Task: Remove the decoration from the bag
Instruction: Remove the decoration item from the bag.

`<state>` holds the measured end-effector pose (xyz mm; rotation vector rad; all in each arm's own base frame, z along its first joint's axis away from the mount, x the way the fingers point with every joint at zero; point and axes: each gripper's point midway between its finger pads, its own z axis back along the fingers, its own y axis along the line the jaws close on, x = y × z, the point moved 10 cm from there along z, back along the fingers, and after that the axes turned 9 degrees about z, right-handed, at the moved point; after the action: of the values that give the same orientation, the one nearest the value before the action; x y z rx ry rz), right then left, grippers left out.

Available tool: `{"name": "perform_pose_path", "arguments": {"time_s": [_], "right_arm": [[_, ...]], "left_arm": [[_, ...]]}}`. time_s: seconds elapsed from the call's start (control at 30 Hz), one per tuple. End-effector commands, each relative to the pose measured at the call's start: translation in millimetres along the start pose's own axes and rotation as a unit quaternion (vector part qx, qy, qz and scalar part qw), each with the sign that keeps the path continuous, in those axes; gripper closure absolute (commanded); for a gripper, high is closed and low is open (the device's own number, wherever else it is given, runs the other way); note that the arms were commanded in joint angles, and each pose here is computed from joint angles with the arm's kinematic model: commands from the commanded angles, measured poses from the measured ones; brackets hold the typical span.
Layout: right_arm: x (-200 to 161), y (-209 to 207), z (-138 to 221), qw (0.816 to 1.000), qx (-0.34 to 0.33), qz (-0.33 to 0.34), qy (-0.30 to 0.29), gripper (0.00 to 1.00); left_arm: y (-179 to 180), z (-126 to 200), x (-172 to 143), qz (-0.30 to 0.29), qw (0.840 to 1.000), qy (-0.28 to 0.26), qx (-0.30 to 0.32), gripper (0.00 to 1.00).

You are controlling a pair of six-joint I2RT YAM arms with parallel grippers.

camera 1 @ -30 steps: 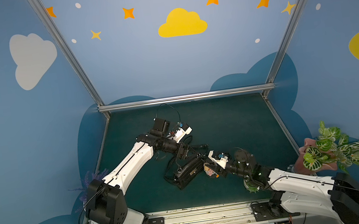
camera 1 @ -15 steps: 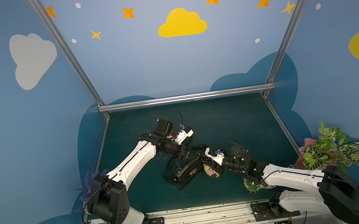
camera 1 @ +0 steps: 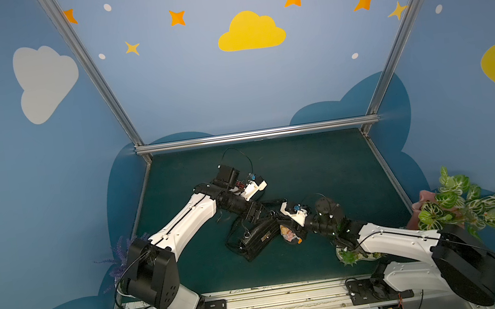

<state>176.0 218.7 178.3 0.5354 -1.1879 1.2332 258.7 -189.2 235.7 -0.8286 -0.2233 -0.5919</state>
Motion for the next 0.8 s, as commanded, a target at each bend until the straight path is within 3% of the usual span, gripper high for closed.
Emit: {"name": "perform_pose_path", "arguments": {"time_s": [0.0, 0.37, 0.57, 0.77], "right_arm": [[11.8, -1.9, -3.3, 1.000, 0.012, 0.012, -0.019, 0.67], [11.3, -0.5, -4.9, 1.000, 0.009, 0.023, -0.011, 0.62], [10.8, -1.4, -3.6, 0.999, 0.000, 0.042, -0.001, 0.57], [13.3, -1.0, -1.8, 0.999, 0.008, 0.049, 0.003, 0.60]], "left_arm": [[-0.7, -0.7, 1.0, -0.004, 1.000, 0.008, -0.003, 0.27], [1.6, -4.1, 1.0, 0.002, 1.000, 0.016, -0.005, 0.44], [2.2, -6.0, 0.7, 0.003, 1.000, 0.019, -0.006, 0.47], [2.4, -6.4, 1.5, 0.004, 1.000, 0.019, -0.006, 0.48]]}}
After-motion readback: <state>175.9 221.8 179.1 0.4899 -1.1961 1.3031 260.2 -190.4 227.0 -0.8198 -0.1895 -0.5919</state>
